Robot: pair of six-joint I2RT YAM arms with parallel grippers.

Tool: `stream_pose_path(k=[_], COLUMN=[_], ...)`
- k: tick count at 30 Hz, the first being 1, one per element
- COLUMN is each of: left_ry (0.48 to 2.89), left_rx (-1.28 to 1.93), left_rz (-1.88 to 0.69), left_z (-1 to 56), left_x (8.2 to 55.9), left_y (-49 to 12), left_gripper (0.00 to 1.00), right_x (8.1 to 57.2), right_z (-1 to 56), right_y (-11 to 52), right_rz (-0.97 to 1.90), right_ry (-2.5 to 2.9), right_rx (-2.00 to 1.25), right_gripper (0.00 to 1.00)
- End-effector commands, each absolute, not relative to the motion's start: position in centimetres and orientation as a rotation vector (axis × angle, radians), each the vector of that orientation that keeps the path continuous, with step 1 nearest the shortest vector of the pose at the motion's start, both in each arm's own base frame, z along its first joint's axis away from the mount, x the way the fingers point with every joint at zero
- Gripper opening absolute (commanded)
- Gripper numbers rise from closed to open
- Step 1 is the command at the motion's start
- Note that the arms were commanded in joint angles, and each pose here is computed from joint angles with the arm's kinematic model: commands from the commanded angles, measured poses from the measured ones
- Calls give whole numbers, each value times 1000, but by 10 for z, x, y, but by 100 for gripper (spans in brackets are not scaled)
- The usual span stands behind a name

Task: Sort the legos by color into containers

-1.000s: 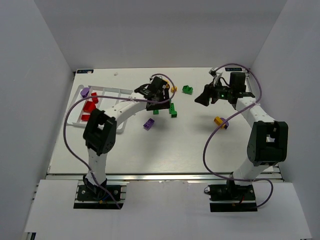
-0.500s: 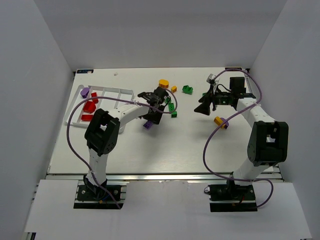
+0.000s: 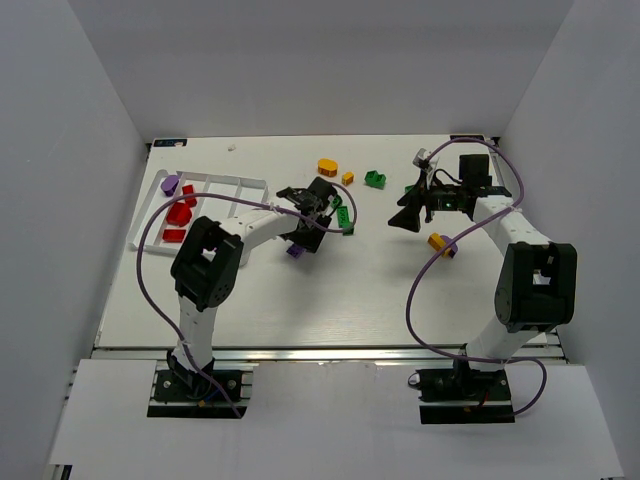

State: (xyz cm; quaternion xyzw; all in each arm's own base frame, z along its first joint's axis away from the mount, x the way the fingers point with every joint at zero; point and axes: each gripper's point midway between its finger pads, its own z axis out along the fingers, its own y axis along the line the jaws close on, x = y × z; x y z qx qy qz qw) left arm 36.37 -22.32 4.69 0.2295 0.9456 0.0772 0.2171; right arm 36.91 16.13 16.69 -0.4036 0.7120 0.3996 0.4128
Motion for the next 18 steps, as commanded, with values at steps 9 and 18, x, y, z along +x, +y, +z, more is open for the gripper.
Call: stream_pose_path(k=[9,18], left_ry=[2650,2655], left_rx=[643,576], left_rz=[99,9], left_z=[28,31], left_x=[368,370], left_y=[-221,-219], left_gripper=[53,31], right_x=[365,363], right_z=[171,169], right_y=[160,160], right_rz=[1012,1016], right_ry=[1776,1778], right_rx=[-1022,-1024], right_gripper=[88,88])
